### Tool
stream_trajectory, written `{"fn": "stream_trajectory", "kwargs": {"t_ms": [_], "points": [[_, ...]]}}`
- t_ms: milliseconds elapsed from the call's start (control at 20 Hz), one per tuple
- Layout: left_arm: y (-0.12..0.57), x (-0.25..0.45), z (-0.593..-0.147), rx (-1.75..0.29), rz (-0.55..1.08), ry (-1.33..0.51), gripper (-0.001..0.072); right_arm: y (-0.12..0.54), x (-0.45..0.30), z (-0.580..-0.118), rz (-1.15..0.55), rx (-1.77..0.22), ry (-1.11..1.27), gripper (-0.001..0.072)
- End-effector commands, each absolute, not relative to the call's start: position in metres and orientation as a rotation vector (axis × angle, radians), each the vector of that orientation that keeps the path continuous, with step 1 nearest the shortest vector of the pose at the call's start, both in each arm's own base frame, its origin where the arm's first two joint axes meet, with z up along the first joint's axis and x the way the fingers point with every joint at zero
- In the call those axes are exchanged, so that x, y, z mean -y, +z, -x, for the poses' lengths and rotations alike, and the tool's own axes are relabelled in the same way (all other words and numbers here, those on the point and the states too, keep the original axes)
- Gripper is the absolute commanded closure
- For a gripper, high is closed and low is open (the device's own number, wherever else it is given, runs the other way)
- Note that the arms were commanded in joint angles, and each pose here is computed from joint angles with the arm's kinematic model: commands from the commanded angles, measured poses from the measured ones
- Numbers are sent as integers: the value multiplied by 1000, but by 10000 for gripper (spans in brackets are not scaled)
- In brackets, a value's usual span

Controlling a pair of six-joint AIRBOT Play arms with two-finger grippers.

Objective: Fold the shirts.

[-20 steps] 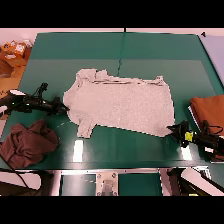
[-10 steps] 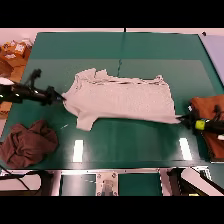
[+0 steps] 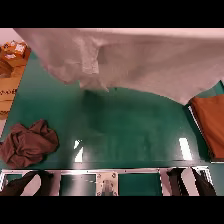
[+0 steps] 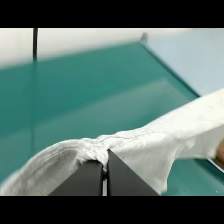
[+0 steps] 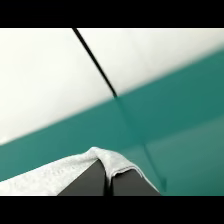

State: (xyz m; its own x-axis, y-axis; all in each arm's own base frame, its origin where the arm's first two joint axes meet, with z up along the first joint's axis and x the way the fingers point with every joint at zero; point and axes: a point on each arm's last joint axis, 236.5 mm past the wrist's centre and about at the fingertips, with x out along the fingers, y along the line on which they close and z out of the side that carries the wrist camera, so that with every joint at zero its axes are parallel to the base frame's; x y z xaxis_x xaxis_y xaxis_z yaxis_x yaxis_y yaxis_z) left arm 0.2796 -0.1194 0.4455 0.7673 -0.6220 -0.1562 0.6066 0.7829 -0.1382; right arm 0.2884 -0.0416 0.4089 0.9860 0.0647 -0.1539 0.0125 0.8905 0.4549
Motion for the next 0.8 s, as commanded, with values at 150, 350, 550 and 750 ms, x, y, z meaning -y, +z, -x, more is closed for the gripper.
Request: {"fn": "stream_trajectory", "kwargs": {"t_ms": [150,350,550,750], "points": [[524,144,-179,45,-55,-638,686,490,5,-243,-365,39,19,703],[476,126,-231,-132,77,-614,686,431,36,-287,-507,-107,31,703],[367,107,-332,-385,321,-637,686,304,46,-365,-659,-365,109,703],[207,121,-425,-635,451,-609,686,159,45,-435,-777,-583,76,703]]}}
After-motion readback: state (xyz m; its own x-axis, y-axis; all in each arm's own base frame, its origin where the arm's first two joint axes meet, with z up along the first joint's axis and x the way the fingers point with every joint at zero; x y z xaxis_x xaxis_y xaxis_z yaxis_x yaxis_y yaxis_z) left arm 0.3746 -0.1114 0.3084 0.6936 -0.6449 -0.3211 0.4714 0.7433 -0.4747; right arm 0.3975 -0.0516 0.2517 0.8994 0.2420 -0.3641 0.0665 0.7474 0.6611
